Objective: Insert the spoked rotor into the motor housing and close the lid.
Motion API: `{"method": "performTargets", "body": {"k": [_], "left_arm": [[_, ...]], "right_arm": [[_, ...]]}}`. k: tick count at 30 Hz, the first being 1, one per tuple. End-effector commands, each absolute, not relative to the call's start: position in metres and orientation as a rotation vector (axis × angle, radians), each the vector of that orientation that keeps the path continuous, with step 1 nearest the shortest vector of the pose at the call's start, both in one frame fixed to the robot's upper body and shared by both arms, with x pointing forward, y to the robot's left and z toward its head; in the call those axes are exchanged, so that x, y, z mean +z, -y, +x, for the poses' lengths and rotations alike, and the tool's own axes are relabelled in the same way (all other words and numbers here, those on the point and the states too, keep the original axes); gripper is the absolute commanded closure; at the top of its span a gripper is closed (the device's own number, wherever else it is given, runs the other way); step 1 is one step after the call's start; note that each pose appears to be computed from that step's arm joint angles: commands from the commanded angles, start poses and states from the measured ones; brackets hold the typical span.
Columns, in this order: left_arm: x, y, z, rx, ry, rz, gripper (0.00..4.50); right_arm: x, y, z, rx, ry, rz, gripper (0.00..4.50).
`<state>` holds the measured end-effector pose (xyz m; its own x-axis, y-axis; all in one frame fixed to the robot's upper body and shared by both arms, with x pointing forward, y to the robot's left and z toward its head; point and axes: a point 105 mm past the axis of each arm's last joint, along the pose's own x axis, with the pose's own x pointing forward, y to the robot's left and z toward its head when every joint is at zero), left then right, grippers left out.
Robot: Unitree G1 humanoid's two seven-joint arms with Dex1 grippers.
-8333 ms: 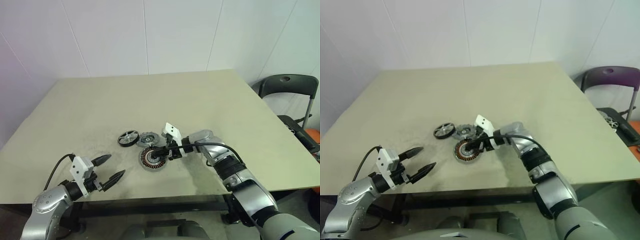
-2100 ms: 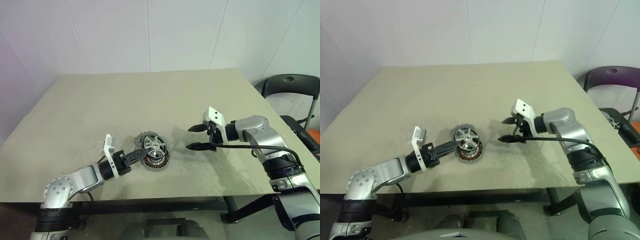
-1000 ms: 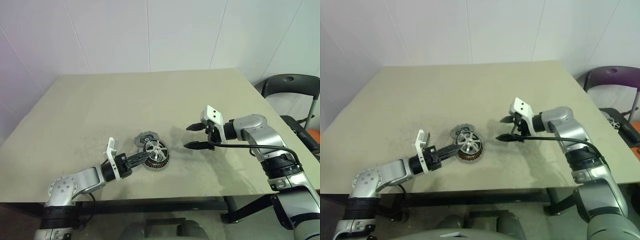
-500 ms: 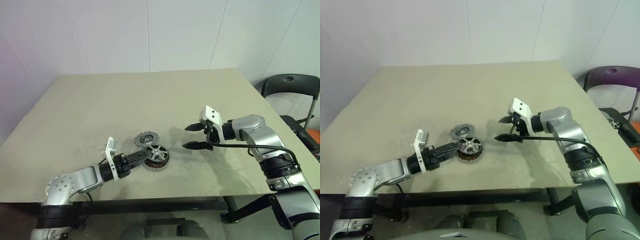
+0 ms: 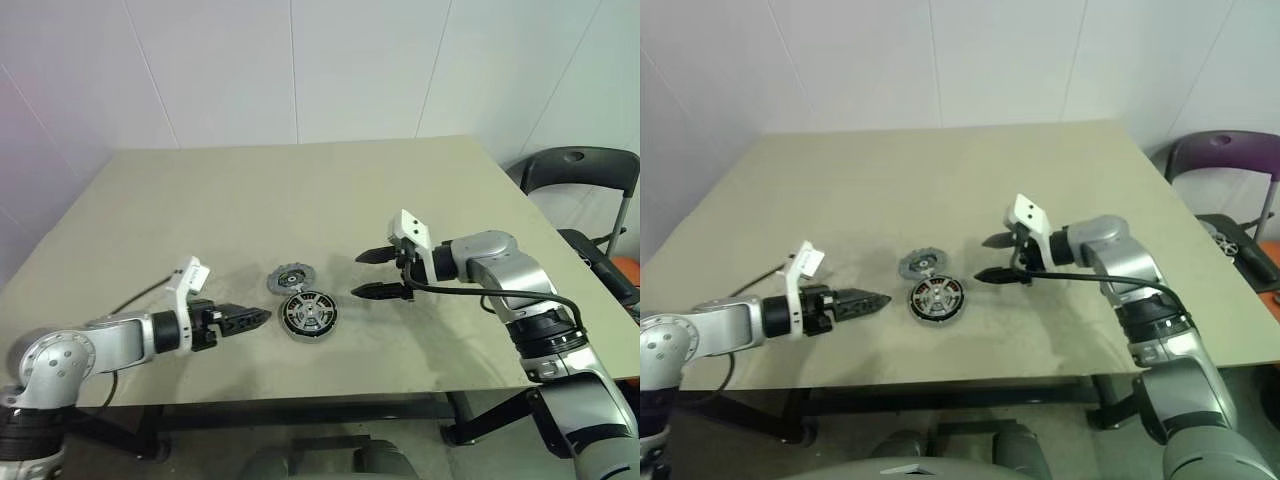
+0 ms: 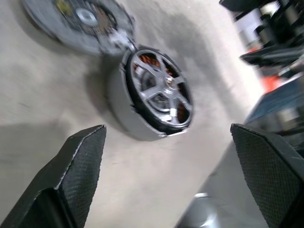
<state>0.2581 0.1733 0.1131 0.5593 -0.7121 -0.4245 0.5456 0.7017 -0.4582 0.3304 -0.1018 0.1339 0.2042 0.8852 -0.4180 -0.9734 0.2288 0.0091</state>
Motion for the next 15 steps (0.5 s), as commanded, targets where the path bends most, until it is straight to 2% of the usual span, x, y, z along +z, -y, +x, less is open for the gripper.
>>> {"method": "performTargets", "body": {"k": [1,5,9,10,15], "left_arm": [[0.131,-0.187,0.264,-0.752,-0.476,-0.089,0.0],[0.147,-0.197,0.269,-0.758,-0.312,0.027,0.0],[0.147,-0.201,0.268,-0.753,-0.266,0.086,0.0],[0.147,-0.202,0.268,-0.749,-0.261,0.091,0.0],[0.139,-0.201,0.264,-0.753,-0.27,0.086,0.0]], "right_arm": [[0.155,0.083,0.328,1.358,-0.275,-0.276,1.5],[0.149,0.064,0.322,1.397,-0.268,-0.247,2.91],[0.14,0.052,0.317,1.423,-0.284,-0.233,4.28],[0.138,0.051,0.316,1.428,-0.288,-0.231,4.49],[0.113,0.044,0.308,1.473,-0.364,-0.227,4.49]]}}
